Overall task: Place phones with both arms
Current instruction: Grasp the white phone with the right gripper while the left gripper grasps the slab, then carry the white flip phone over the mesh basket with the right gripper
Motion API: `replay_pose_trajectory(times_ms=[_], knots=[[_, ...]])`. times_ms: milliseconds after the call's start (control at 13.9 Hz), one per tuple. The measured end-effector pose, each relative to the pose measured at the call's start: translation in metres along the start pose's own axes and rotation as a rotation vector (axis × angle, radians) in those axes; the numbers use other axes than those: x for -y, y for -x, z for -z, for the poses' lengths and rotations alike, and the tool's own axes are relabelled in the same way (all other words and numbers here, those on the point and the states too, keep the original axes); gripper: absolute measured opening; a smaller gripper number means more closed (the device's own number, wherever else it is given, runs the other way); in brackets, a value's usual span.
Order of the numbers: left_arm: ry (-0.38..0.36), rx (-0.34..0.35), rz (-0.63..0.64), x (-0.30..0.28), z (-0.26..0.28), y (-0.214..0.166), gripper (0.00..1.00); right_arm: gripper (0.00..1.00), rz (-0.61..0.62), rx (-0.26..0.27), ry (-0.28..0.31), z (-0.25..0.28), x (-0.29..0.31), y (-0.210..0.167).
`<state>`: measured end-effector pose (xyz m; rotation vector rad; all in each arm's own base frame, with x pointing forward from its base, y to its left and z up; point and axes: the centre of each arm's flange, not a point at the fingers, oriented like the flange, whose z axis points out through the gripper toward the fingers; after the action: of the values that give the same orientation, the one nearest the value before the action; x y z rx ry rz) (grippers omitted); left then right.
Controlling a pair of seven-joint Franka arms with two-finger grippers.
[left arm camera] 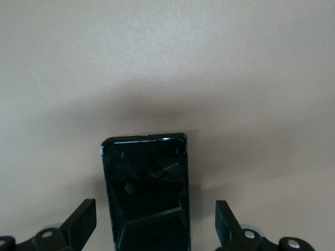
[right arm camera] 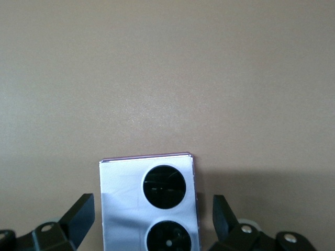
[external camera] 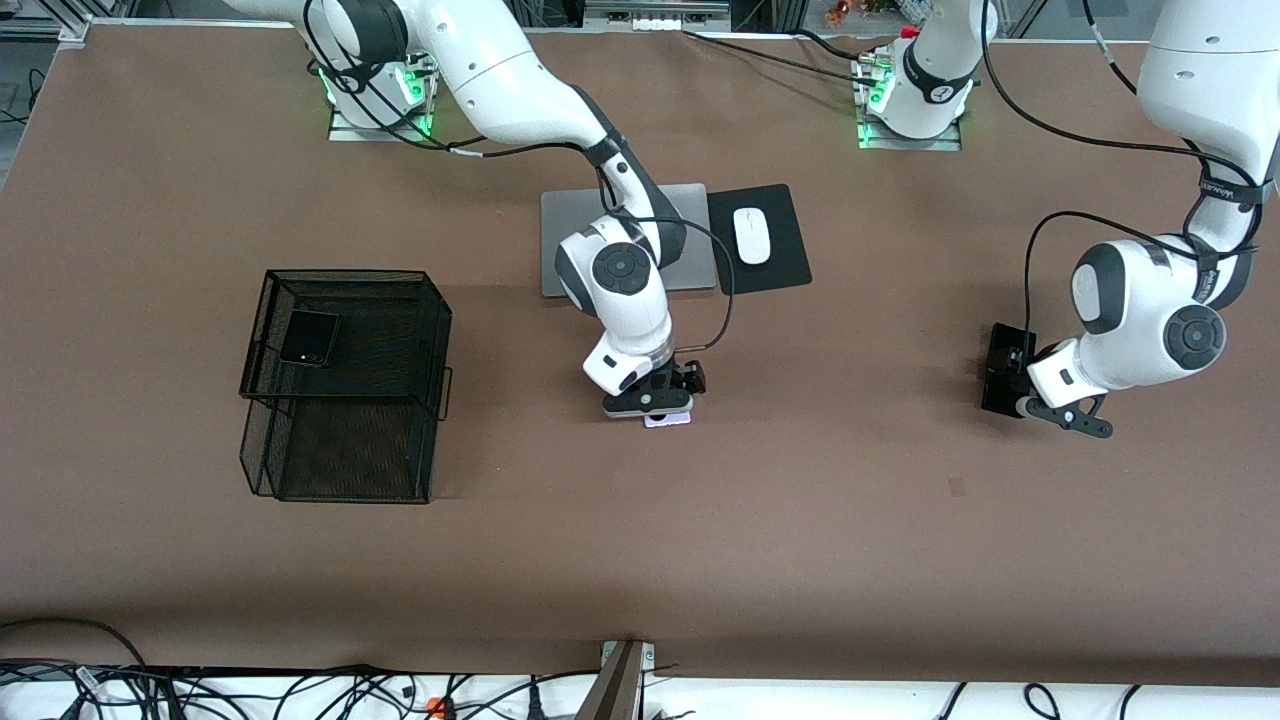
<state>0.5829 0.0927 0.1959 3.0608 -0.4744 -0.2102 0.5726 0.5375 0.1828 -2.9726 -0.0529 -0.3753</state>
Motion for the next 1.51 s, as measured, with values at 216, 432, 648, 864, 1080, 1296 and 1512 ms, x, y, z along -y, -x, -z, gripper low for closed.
replay_pose_trajectory(times_ms=[216,432,648,864,1080,1296,1512], knots=[[-0.007,-0.022,0.002,0.011,-0.01,0.013,1.0,1.0,0.038,-0.032,0.009,-0.001,0.004,0.002],[-0.017,-0.043,-0.008,0.021,-0.007,0.016,1.0,1.0,0.053,-0.035,0.017,-0.007,0.005,0.006],[-0.035,-0.079,0.001,0.026,-0.007,0.018,1.0,1.0,0.063,-0.029,0.025,-0.013,0.006,0.012],[-0.049,-0.109,0.003,0.025,-0.014,0.022,1.0,1.0,0.078,-0.034,0.031,-0.015,0.009,0.016],[-0.048,-0.108,0.004,0.021,-0.02,0.026,1.0,0.94,0.082,-0.035,0.034,-0.015,0.008,0.016],[-0.047,-0.111,0.009,0.019,-0.019,0.025,1.0,0.85,0.082,-0.034,0.036,-0.013,0.009,0.015],[-0.034,-0.109,0.016,0.005,-0.021,0.022,1.0,0.85,0.082,-0.026,0.047,-0.012,0.008,0.014]])
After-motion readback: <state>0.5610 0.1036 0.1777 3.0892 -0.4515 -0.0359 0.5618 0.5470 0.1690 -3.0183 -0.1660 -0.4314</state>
